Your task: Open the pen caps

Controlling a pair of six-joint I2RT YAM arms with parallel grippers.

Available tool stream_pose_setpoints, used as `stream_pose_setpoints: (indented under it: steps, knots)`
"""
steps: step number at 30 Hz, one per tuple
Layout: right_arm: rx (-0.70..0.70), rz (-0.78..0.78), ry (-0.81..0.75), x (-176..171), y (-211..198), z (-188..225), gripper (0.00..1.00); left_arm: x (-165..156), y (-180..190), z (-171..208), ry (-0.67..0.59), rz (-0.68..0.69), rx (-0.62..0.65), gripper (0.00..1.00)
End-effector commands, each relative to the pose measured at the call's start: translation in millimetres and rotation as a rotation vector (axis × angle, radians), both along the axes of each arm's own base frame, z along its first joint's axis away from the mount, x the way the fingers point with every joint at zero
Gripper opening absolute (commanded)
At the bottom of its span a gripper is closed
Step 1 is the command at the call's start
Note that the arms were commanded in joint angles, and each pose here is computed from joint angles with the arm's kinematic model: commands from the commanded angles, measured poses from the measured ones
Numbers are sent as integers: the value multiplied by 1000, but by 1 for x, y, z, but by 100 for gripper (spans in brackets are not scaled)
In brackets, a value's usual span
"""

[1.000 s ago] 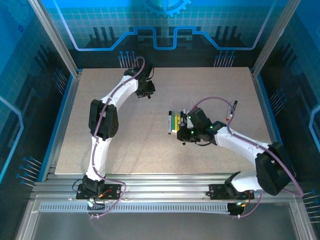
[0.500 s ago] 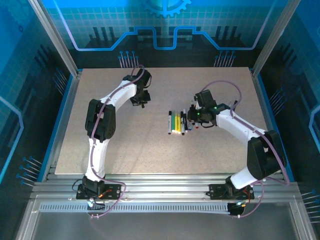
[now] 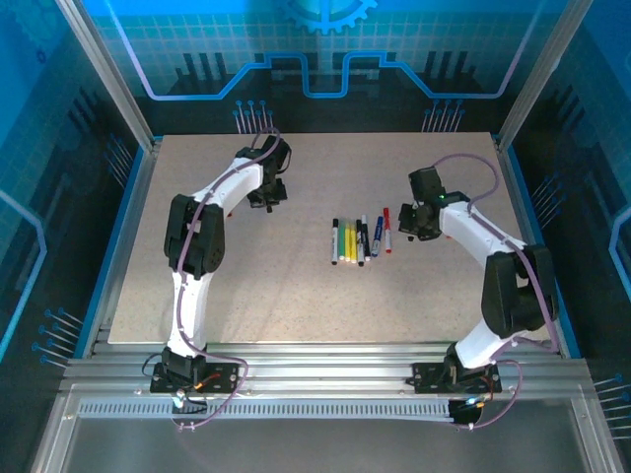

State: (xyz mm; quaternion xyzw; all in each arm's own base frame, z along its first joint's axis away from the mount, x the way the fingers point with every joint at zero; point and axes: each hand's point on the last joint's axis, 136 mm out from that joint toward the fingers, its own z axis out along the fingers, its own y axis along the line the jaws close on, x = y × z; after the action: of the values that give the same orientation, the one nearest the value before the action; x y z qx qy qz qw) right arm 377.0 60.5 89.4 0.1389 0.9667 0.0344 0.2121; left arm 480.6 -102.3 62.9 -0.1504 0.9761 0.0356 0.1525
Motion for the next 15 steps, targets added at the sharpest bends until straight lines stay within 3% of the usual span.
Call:
stream_pose_setpoints:
  steps: [1, 11, 15]
  knots:
    - [-70, -56, 30, 7, -26, -2, 0, -8, 29, -4, 48, 8, 99, 0]
    - [-131, -123, 118, 26, -63, -24, 0, -14, 52, -21, 106, 41, 119, 0]
    - [-136, -125, 144, 31, -67, -32, 0, -13, 55, -25, 120, 41, 127, 5]
